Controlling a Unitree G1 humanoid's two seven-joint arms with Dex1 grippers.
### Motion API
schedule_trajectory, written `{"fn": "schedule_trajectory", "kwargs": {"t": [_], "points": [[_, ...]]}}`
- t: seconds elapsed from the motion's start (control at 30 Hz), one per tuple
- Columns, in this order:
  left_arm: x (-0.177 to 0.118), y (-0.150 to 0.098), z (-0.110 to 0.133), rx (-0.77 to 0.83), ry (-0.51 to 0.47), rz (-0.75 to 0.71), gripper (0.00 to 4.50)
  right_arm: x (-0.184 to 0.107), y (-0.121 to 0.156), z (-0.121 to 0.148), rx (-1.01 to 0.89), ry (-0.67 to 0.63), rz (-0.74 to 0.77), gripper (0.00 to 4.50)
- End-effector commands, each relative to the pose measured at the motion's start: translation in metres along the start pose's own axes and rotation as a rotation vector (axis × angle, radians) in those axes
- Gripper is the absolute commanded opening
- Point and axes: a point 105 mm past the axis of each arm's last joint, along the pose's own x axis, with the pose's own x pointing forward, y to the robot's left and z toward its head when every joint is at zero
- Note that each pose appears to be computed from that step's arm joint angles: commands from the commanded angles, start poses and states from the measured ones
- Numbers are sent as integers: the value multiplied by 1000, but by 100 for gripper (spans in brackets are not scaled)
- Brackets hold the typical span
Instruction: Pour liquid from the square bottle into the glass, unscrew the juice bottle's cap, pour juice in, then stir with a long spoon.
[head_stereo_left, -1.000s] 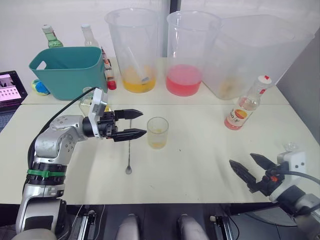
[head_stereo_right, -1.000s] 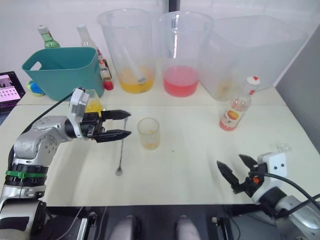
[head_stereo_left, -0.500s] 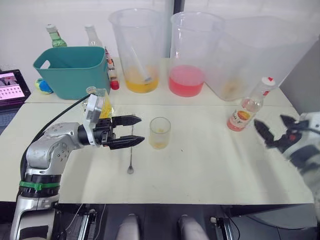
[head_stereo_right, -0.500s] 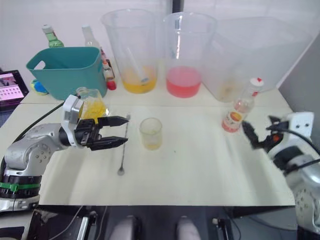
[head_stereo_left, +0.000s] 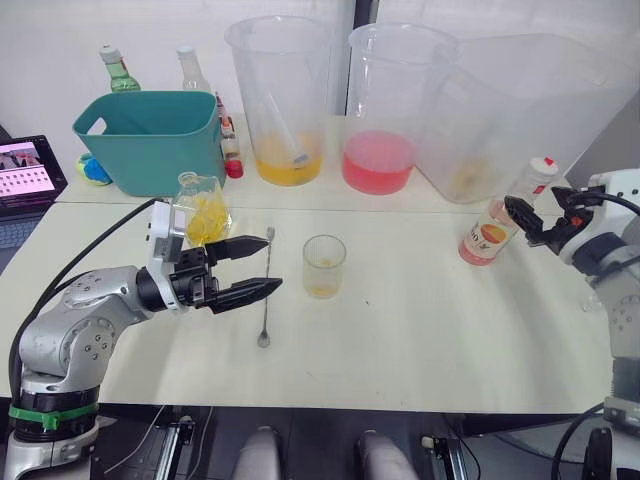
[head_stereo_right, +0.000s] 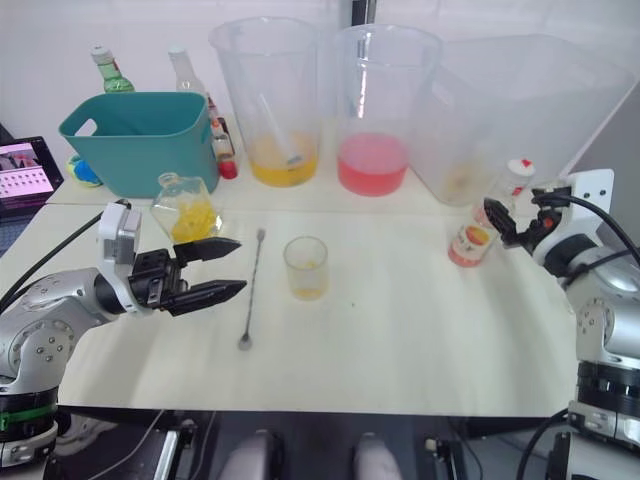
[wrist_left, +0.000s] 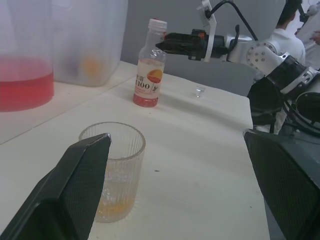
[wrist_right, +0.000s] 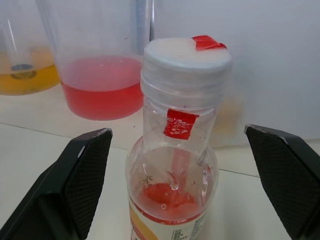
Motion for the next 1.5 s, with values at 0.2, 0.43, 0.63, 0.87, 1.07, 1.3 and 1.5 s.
{"fn": "schedule_trajectory", "kwargs": {"t": [0.2,0.43,0.63,0.87,1.07,1.3,1.5], "points": [[3,-7,8,45,-13,-2,450,15,-4,14,-26,-61,17,333],[4,-4,8,53,-1,-8,450,10,-3,23,-2,-96,26,112],[7,4,8,51,11,-42,450,-6,8,46,-10,-140,59,106],[15,12,4,41,31,-112,450,-38,82,69,42,-146,361,106],[19,18,0,42,64,-177,450,-61,161,69,95,-92,687,106],[11,22,1,46,105,-183,450,-63,233,53,153,-52,911,106],[0,22,3,51,132,-172,450,-65,266,39,133,-39,971,106]]}}
